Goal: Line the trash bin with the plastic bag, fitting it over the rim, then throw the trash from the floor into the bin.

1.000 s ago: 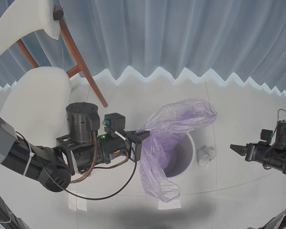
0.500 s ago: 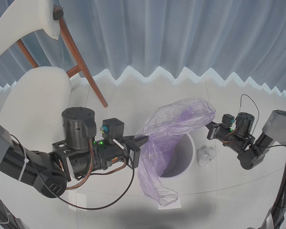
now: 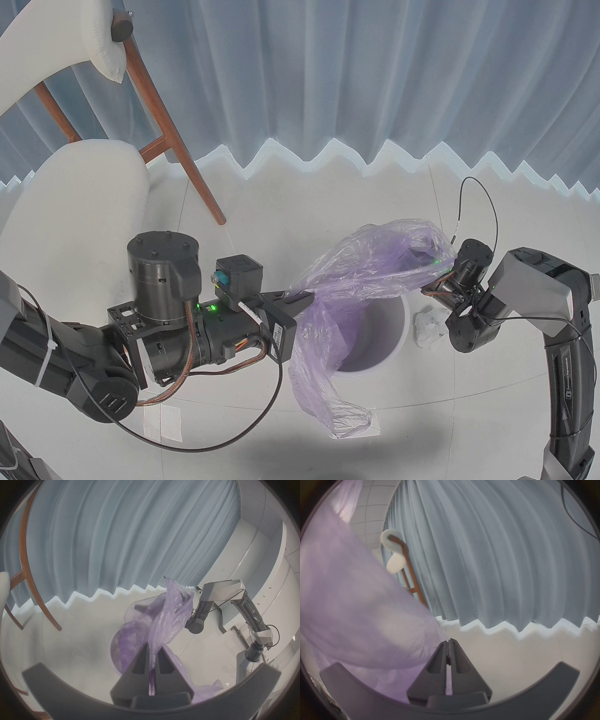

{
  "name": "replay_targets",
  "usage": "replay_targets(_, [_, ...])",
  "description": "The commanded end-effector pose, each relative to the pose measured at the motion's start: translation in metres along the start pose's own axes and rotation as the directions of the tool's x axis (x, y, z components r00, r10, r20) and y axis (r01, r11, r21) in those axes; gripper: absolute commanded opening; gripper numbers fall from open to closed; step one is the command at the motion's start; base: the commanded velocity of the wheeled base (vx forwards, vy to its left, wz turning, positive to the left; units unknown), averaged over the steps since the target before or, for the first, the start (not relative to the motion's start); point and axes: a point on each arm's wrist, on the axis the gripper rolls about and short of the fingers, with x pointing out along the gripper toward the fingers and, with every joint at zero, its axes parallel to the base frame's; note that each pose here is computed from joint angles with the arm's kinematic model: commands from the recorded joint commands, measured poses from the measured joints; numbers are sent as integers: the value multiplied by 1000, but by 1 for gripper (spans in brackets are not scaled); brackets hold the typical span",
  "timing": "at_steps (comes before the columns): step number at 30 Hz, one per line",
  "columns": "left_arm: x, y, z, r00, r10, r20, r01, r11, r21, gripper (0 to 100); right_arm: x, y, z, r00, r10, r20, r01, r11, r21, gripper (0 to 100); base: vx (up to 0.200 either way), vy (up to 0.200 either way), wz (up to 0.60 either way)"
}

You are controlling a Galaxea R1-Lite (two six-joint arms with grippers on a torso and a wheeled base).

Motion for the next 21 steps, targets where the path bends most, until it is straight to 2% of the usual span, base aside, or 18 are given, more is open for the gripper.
replay_targets(1, [0,2,2,1000,6,8,-6,1000,-1,0,-11,13,-7,996,80,-42,-79,997,15,0,0,0,0])
replay_targets(6, [8,6,8,999,19,29,-19,1000,-1,0,-25,29,5,987,140,-77,-137,989,50,0,0,0,0])
replay_targets(9, [23,10,15,998,24,55,-24,1000,-1,0,-30,55,18,977,194,-94,-186,979,87,0,0,0,0])
replay_targets(10, [23,10,15,998,24,55,-24,1000,-1,0,-30,55,18,977,194,-94,-186,979,87,0,0,0,0])
replay_targets(12, [41,11,20,997,18,73,-18,1000,-7,0,-43,92,15,950,269,-157,-246,957,153,0,0,0,0])
replay_targets(14, [52,9,22,997,10,82,-8,1000,-22,0,-45,106,12,940,288,-180,-257,950,177,0,0,0,0])
replay_targets(18, [78,-8,22,995,-21,94,26,998,-57,0,-49,107,-1,953,183,-242,-136,971,198,0,0,0,0])
replay_targets(20, [89,-8,21,995,-11,99,17,998,-60,0,-65,91,-1,954,91,-286,-21,971,238,0,0,0,0])
replay_targets(21, [89,-8,21,995,-11,99,17,998,-60,0,-65,91,-1,954,91,-286,-21,971,238,0,0,0,0])
